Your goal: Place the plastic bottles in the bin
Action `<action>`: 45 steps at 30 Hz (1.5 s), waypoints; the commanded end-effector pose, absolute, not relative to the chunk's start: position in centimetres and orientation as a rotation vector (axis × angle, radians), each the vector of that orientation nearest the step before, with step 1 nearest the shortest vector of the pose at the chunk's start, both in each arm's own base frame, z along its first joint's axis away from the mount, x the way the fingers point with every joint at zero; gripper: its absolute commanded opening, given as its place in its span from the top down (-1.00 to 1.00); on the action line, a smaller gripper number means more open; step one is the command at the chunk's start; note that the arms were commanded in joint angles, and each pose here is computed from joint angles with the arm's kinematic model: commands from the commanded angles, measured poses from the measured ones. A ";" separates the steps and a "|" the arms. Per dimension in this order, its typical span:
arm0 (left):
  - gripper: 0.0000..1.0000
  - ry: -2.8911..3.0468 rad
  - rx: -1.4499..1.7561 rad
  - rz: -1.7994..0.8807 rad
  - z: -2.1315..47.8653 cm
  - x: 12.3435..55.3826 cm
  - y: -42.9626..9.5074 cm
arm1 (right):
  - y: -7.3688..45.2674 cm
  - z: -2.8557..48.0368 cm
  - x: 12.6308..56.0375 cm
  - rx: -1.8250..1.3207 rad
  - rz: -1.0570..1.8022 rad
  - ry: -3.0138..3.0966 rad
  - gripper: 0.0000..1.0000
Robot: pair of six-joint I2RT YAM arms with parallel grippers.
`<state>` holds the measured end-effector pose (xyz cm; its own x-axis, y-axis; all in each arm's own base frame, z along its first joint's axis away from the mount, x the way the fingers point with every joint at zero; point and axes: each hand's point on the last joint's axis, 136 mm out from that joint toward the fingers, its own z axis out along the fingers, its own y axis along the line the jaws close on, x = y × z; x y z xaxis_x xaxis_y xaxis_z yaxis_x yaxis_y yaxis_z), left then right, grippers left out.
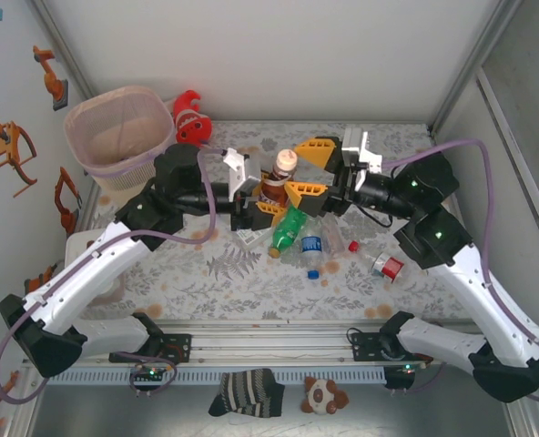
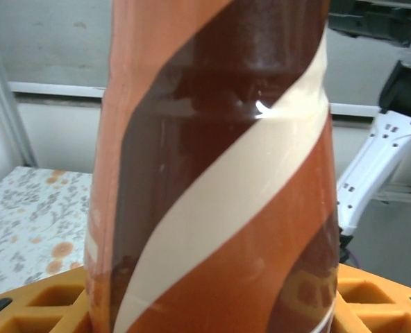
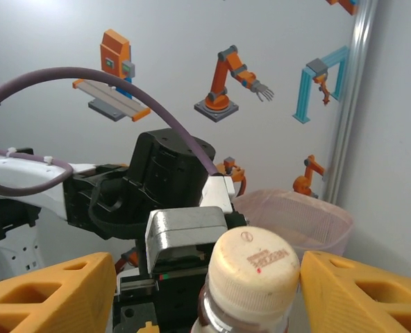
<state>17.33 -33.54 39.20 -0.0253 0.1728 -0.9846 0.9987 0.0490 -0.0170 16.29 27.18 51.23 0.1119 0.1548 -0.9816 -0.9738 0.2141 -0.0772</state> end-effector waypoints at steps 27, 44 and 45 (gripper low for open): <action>0.14 1.933 0.095 -0.131 38.7 39.0 -9.4 | 25.4 50.3 17.0 -0.889 0.956 1.176 -0.38; 0.28 2.007 -0.449 0.110 35.6 44.6 0.1 | 24.9 50.1 17.1 -0.867 0.935 1.211 -0.36; 0.27 2.017 -0.466 0.118 35.2 44.8 0.4 | 24.9 50.1 17.2 -0.867 0.934 1.215 -0.35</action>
